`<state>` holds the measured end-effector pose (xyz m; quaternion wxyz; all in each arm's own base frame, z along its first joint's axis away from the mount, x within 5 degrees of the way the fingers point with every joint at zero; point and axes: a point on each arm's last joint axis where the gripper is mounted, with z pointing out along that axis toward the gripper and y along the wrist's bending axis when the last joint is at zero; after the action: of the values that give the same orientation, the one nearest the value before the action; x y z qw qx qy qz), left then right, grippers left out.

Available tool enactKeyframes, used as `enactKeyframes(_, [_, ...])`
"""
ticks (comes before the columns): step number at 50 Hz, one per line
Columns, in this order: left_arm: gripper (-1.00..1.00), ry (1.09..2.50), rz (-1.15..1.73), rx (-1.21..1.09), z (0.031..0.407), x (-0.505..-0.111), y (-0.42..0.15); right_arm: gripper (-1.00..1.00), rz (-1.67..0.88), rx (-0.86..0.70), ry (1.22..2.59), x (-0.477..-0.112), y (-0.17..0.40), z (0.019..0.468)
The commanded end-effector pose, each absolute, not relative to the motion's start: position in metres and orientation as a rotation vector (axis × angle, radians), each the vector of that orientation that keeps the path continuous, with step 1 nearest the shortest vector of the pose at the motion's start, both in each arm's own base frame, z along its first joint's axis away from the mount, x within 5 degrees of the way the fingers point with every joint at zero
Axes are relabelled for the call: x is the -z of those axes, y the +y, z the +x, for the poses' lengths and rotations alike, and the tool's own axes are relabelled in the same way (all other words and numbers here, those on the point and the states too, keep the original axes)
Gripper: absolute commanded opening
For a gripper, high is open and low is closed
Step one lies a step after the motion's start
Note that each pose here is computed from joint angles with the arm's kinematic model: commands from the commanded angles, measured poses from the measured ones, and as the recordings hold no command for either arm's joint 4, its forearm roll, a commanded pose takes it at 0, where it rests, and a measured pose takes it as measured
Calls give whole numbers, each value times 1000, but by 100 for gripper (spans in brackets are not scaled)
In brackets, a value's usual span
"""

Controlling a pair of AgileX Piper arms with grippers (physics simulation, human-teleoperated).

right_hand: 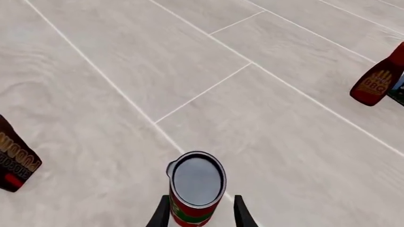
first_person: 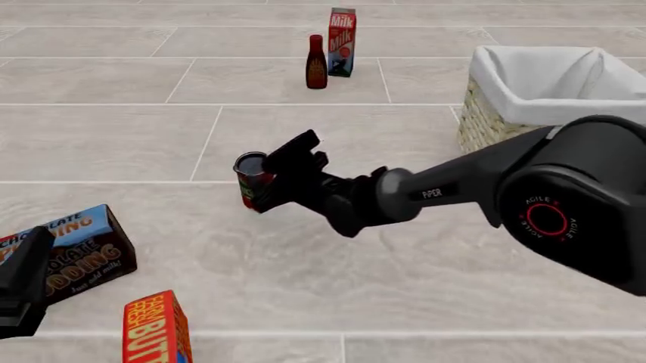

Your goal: Pick the tomato sauce and place it in the basket.

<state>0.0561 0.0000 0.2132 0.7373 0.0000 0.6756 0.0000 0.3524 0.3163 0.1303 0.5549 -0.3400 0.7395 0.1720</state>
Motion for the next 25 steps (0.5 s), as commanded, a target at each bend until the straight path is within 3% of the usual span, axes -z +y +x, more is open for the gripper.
enactKeyframes(1, [100,1484,0,0,56,-213,0,100,-823,-405,1758,-119,326,356])
enactKeyframes(25, [100,1484,0,0,56,-213,0,100,-809,-401,1784,-99,335,375])
